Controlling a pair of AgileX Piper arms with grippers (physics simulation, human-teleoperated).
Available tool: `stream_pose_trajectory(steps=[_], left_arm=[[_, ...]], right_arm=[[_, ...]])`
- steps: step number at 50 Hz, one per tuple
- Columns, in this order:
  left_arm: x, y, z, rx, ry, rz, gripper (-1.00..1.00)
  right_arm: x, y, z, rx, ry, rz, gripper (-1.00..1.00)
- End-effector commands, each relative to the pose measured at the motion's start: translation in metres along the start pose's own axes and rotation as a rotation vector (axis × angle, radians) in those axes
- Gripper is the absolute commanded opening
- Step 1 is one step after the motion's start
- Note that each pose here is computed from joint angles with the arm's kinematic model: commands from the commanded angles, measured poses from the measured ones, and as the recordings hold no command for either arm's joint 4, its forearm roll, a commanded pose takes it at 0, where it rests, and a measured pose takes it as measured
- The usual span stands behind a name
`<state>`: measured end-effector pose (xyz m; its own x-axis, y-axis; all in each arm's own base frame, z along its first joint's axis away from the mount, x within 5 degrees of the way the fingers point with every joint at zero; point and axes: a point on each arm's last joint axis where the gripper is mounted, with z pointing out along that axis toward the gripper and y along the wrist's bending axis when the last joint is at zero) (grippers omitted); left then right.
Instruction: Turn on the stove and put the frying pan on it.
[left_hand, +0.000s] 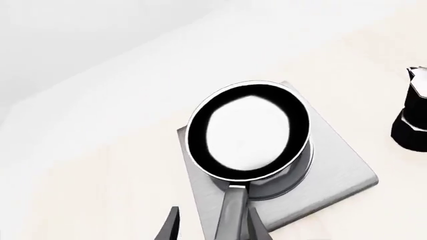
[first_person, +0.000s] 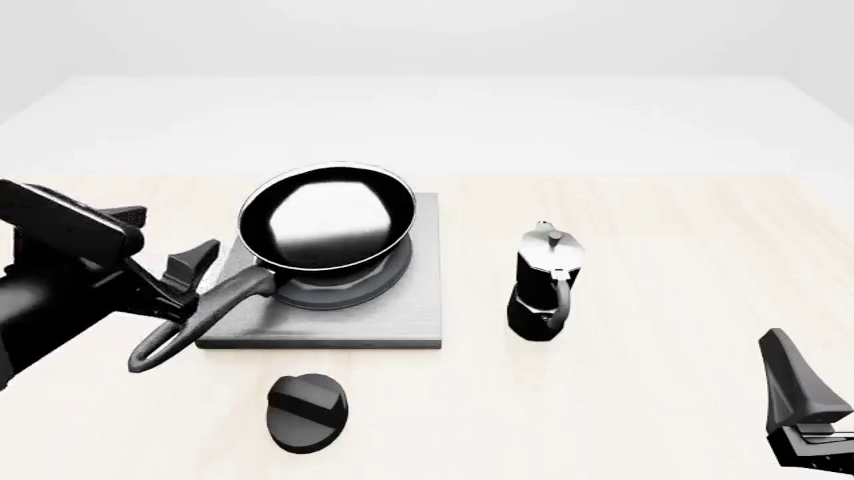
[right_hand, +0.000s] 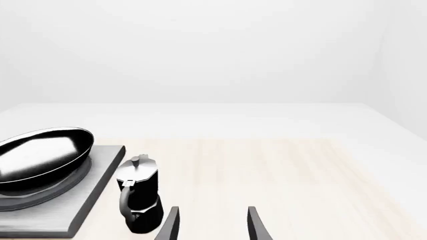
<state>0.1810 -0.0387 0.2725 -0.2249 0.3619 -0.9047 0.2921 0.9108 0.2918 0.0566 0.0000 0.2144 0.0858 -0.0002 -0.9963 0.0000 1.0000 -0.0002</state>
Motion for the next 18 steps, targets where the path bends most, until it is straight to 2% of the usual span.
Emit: stream_pose_trajectory(steps=[1, 4, 6, 8, 10, 11, 14, 18], left_arm=[[-0.005, 0.003, -0.024, -0.037, -0.108, -0.05, 1.0], [-0.009, 0.009, -0.032, -0.086, -0.164, -0.058, 1.0], [-0.012, 0.008, -0.034, -0.08, -0.185, -0.085, 1.0], [-0.012, 0.011, -0.035, -0.103, -0.201, -0.084, 1.0], [-0.009, 0.017, -0.037, -0.165, -0.242, -0.047, 1.0], [-0.009, 0.012, -0.038, -0.128, -0.246, -0.072, 1.0], [-0.008, 0.012, -0.043, -0.141, -0.275, -0.074, 1.0], [-0.003, 0.018, -0.051, -0.238, -0.35, -0.016, 1.0]], right_arm=[[0.0, 0.0, 0.0, 0.0, 0.0, 0.0, 1.0], [0.0, 0.0, 0.0, 0.0, 0.0, 0.0, 1.0], [0.0, 0.0, 0.0, 0.0, 0.0, 0.0, 1.0], [0.0, 0.0, 0.0, 0.0, 0.0, 0.0, 1.0], [0.0, 0.0, 0.0, 0.0, 0.0, 0.001, 1.0], [0.0, 0.0, 0.0, 0.0, 0.0, -0.001, 1.0], [0.0, 0.0, 0.0, 0.0, 0.0, 0.0, 1.0], [0.0, 0.0, 0.0, 0.0, 0.0, 0.0, 1.0]])
